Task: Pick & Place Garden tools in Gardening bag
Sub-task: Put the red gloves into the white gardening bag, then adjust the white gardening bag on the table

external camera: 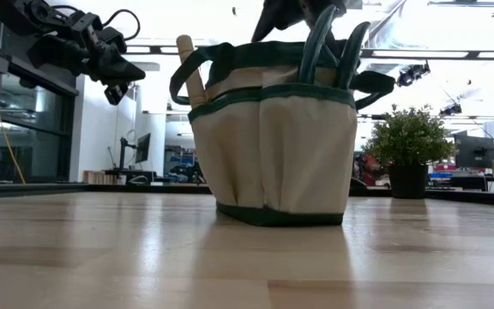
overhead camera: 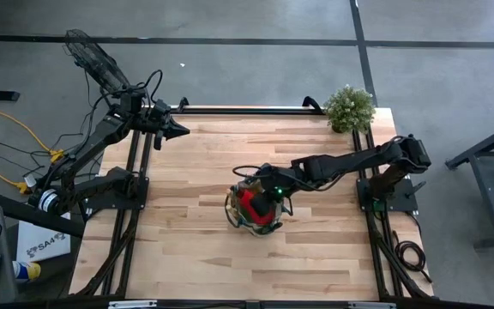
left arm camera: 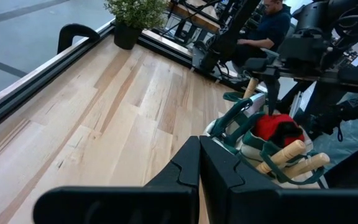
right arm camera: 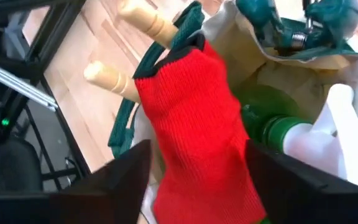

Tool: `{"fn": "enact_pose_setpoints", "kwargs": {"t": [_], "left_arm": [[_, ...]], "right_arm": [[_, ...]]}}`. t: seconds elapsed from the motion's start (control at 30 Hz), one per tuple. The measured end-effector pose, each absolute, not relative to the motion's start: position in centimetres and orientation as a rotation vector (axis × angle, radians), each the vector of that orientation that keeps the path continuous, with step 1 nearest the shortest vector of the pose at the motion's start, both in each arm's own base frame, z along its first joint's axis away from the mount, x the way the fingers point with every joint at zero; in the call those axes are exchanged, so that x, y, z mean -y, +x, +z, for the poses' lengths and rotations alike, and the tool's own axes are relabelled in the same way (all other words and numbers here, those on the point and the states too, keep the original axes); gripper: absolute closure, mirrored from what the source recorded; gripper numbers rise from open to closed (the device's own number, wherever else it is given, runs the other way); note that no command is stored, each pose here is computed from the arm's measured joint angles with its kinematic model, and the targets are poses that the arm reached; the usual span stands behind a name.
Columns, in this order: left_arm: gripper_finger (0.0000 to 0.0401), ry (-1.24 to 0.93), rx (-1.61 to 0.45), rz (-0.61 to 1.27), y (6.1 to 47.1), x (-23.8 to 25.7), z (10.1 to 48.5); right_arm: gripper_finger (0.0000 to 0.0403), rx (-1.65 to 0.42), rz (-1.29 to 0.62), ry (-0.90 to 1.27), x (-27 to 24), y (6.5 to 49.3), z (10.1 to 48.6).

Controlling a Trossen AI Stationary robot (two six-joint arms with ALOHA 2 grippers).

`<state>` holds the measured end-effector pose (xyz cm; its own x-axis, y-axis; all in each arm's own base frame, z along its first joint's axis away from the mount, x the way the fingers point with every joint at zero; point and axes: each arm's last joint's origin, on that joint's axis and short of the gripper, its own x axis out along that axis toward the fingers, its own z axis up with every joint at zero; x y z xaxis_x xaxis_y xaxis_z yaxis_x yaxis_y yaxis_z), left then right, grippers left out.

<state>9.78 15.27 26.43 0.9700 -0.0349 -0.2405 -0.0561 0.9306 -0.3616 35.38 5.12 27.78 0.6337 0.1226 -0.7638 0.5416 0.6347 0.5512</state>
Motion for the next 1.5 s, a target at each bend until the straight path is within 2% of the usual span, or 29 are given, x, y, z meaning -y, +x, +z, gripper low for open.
{"fn": "enact_pose_setpoints", "kwargs": {"t": [0.17, 0.3, 0.53, 0.8, 1.17, 1.5], "left_arm": [[0.0401, -0.376, -0.247, 0.011, 9.8, -15.3, 26.4], [0.0401, -0.376, -0.246, 0.011, 9.8, -15.3, 26.4], [0.0401, -0.378, -0.247, 0.011, 9.8, -15.3, 26.4], [0.0401, -0.399, -0.258, 0.009, 9.7, -15.2, 26.2], [0.0401, -0.401, -0.260, 0.011, 9.7, -15.2, 26.2], [0.0401, -0.420, -0.272, 0.014, 9.7, -15.1, 26.1]], "right_arm": [[0.0083, -0.870, -0.270, 0.917, -4.1, 35.6, 27.9], [0.0063, -0.840, -0.194, 1.003, -3.7, 35.9, 28.6], [0.0088, -0.777, -0.079, 1.011, -5.4, 36.3, 30.1], [0.0130, -0.808, -0.005, 0.939, -9.6, 35.4, 31.0], [0.0155, -0.844, -0.051, 0.487, -12.6, 35.4, 27.9], [0.0158, -0.919, -0.082, 0.352, -13.8, 36.4, 24.5]]}}
